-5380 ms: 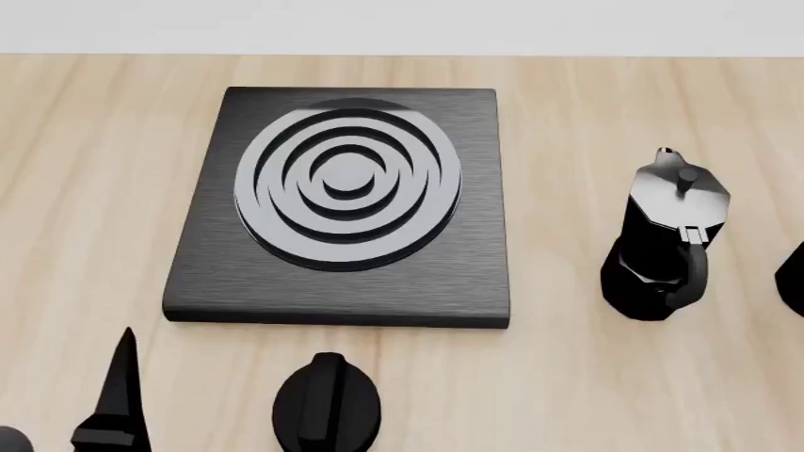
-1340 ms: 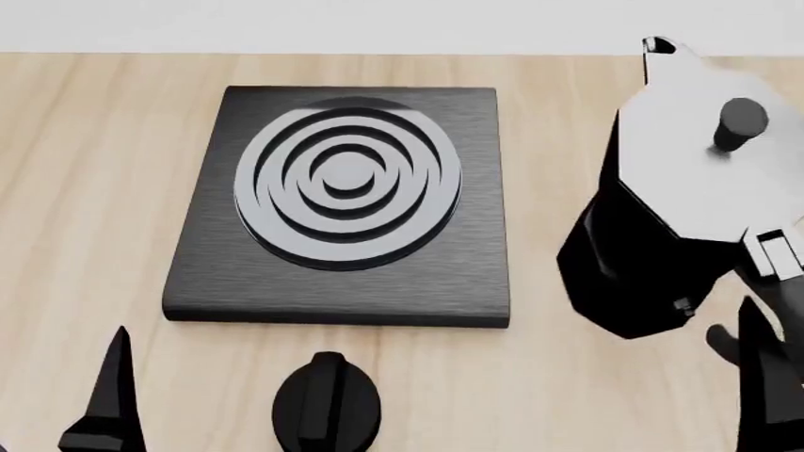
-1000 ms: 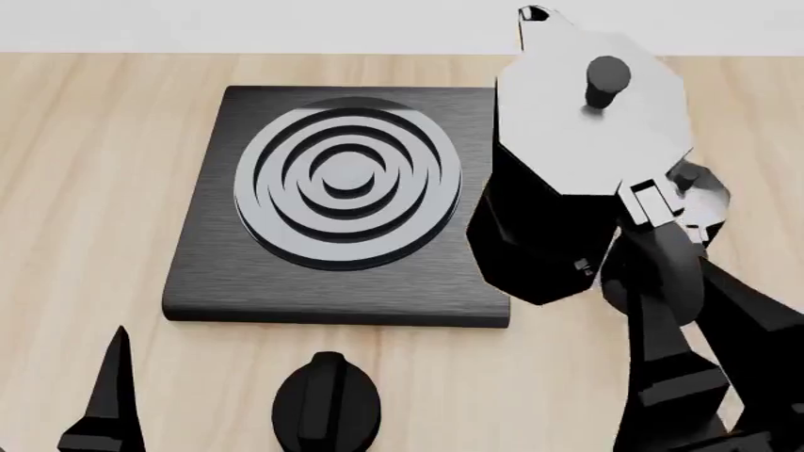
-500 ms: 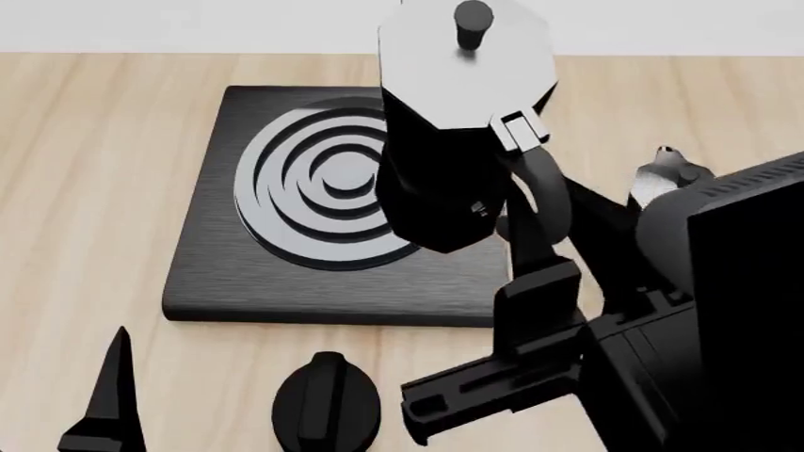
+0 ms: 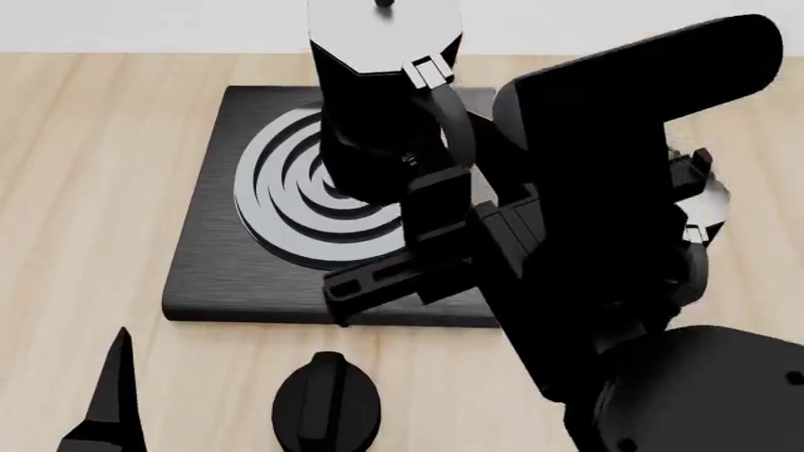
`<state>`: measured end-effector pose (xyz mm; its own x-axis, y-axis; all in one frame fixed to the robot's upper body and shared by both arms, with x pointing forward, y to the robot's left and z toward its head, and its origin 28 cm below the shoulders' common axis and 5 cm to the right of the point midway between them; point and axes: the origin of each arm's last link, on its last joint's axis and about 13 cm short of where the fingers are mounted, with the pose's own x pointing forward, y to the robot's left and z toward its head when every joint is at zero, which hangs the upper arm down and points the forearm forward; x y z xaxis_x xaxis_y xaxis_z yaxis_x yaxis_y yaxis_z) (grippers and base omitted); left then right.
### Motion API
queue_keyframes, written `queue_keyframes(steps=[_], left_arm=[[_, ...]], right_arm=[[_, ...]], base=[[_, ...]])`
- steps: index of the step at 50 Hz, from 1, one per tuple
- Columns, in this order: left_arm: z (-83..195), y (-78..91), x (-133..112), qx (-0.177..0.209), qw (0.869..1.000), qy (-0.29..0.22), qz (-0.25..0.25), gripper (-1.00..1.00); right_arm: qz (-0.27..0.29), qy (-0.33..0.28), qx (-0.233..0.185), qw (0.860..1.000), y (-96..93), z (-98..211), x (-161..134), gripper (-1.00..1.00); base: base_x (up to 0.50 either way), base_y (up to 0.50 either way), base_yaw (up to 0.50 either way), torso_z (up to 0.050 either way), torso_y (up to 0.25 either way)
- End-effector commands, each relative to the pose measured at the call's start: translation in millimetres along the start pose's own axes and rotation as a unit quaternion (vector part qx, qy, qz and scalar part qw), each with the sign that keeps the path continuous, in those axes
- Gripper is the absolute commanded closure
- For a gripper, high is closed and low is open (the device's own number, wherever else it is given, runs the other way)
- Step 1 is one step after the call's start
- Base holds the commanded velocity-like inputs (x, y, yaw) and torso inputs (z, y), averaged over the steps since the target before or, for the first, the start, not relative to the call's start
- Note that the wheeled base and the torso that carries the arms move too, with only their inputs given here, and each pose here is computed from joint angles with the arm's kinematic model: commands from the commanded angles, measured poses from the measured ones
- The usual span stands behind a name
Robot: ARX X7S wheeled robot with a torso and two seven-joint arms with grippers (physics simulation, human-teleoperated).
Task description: Put the right moka pot on the stove.
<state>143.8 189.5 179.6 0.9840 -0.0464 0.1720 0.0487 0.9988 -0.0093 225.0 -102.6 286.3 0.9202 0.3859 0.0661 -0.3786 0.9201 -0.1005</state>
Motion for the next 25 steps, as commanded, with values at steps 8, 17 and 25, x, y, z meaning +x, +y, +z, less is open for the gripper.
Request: queue_keyframes(steps=[8,17,25], left_arm=[[0,-1.3,0,0.004,1.0,-0.005,-0.006,-1.0],[0,-0.9,-1,0.001,1.0,-0.01,-0.009,-1.0],[1,-1.1,-2,0.0,1.0,-0.013,-0.011,-1.0]], right_arm=[[0.002,0.009,0.003,1.0,5.1,1,50,1.0],[0.002,0.023,0.006,1.0,8.1,-10,77,1.0],[-0.007,0.031,0.005,0.999,7.7,-20,97,1.0]], base=[[0.0,0.0,0.0,0.0,0.001],[0.0,0.0,0.0,0.0,0.001],[0.0,0.0,0.0,0.001,0.001]])
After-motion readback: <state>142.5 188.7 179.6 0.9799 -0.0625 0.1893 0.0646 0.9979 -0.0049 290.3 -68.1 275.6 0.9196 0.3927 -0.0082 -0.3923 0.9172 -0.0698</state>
